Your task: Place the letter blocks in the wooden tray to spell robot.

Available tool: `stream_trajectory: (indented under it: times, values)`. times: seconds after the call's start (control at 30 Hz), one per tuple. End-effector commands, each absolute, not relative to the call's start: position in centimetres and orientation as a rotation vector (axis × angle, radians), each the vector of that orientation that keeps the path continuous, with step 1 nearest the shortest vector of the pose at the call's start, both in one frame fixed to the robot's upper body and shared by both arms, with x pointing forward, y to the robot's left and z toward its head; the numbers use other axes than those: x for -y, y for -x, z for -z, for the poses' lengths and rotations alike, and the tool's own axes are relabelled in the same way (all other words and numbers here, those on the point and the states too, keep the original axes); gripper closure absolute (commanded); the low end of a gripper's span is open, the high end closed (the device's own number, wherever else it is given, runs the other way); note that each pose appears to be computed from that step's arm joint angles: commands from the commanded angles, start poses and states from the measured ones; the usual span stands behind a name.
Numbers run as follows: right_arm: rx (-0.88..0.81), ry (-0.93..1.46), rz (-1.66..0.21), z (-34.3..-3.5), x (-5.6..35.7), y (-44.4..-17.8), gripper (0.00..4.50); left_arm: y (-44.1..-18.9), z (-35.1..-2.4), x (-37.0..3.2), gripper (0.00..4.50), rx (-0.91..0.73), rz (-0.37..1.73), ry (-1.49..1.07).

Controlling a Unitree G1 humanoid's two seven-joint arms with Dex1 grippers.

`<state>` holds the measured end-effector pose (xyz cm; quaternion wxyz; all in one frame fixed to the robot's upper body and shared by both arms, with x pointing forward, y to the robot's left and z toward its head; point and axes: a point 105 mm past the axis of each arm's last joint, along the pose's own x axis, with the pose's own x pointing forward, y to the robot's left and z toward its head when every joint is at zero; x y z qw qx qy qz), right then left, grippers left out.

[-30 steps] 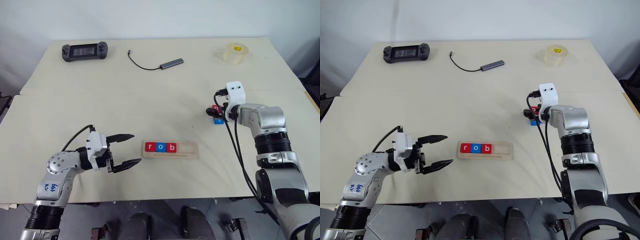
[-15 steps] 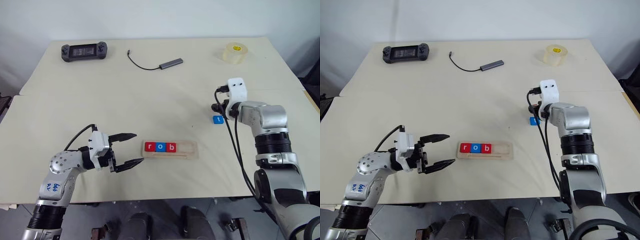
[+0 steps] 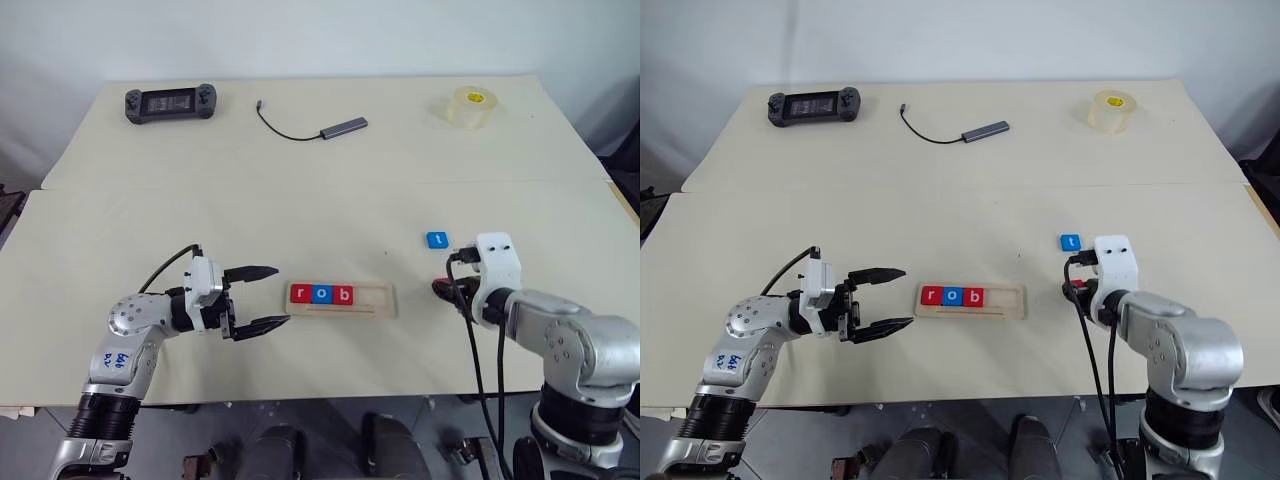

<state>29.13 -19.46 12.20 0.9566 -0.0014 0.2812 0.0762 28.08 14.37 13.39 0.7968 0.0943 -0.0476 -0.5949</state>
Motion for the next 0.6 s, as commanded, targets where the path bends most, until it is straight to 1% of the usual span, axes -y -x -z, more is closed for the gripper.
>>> stream_trajectory:
  times: [0.03, 0.13, 0.2, 0.27, 0.33, 0.43, 0.53, 0.6]
  values:
    - [-0.552, -0.002, -0.130, -12.2, 19.3, -28.6, 2.63, -27.9, -14.1, -14.3, 0.00, 0.123, 1.299, -0.221]
    - [-0.538, 0.003, -0.160, -12.7, 19.2, -28.7, 1.68, -27.9, -14.1, -14.3, 0.00, 0.121, 1.301, -0.222]
    - [-0.537, 0.016, -0.216, -13.3, 19.2, -28.6, 0.98, -27.9, -14.1, -14.4, 0.00, 0.121, 1.301, -0.222]
    - [-0.543, 0.051, -0.261, -14.0, 20.0, -28.6, 0.35, -27.8, -14.1, -14.5, 0.00, 0.121, 1.296, -0.224]
    - [-0.524, 0.104, -0.346, -15.2, 20.6, -28.7, 0.35, -27.7, -14.2, -14.6, 0.00, 0.121, 1.291, -0.227]
    - [-0.471, 0.241, -0.575, -16.2, 20.2, -28.4, 0.35, -27.6, -14.3, -14.8, 0.00, 0.123, 1.284, -0.233]
    - [-0.355, 0.438, -0.856, -16.9, 19.3, -27.4, 0.35, -27.4, -14.4, -14.9, 0.00, 0.125, 1.279, -0.239]
    - [-0.273, 0.540, -0.986, -17.0, 19.4, -27.3, 0.35, -27.2, -14.6, -15.0, 0.00, 0.128, 1.278, -0.243]
